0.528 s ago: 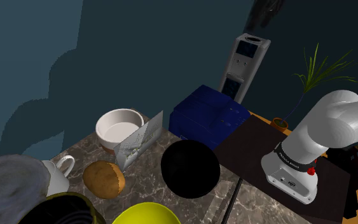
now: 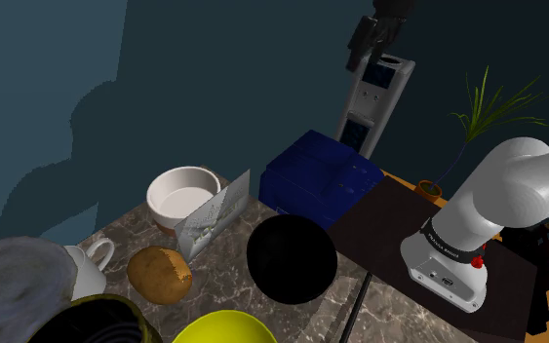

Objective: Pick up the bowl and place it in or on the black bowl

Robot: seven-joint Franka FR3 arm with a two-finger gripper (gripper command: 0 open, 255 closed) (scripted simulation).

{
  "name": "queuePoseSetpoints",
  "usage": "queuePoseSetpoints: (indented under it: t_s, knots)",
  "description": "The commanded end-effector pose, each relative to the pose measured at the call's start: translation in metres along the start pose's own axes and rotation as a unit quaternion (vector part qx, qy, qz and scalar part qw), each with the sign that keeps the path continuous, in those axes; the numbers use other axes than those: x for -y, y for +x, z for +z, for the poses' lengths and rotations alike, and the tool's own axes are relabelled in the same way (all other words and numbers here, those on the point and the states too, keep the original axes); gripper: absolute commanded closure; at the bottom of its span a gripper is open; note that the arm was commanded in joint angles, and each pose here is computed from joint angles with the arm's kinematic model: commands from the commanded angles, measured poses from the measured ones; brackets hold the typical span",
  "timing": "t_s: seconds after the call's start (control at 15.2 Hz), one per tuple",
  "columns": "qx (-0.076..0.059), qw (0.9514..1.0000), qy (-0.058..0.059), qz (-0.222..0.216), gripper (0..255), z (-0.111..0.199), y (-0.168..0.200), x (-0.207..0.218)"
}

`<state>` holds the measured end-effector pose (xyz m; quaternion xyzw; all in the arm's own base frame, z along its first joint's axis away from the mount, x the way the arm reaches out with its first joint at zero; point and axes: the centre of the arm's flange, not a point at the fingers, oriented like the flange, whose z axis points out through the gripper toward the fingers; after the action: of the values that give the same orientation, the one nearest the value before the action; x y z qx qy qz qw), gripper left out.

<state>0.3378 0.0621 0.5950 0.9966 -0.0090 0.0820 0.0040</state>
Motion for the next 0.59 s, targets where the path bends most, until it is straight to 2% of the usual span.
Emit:
queuePoseSetpoints:
  t_s: [0.0, 0.53]
  knots:
    - [0.001, 1.0, 0.001, 0.0, 0, 0.015, 0.007, 0.018]
    - [0.006, 1.0, 0.003, 0.0, 0, 0.082, 0.032, 0.096]
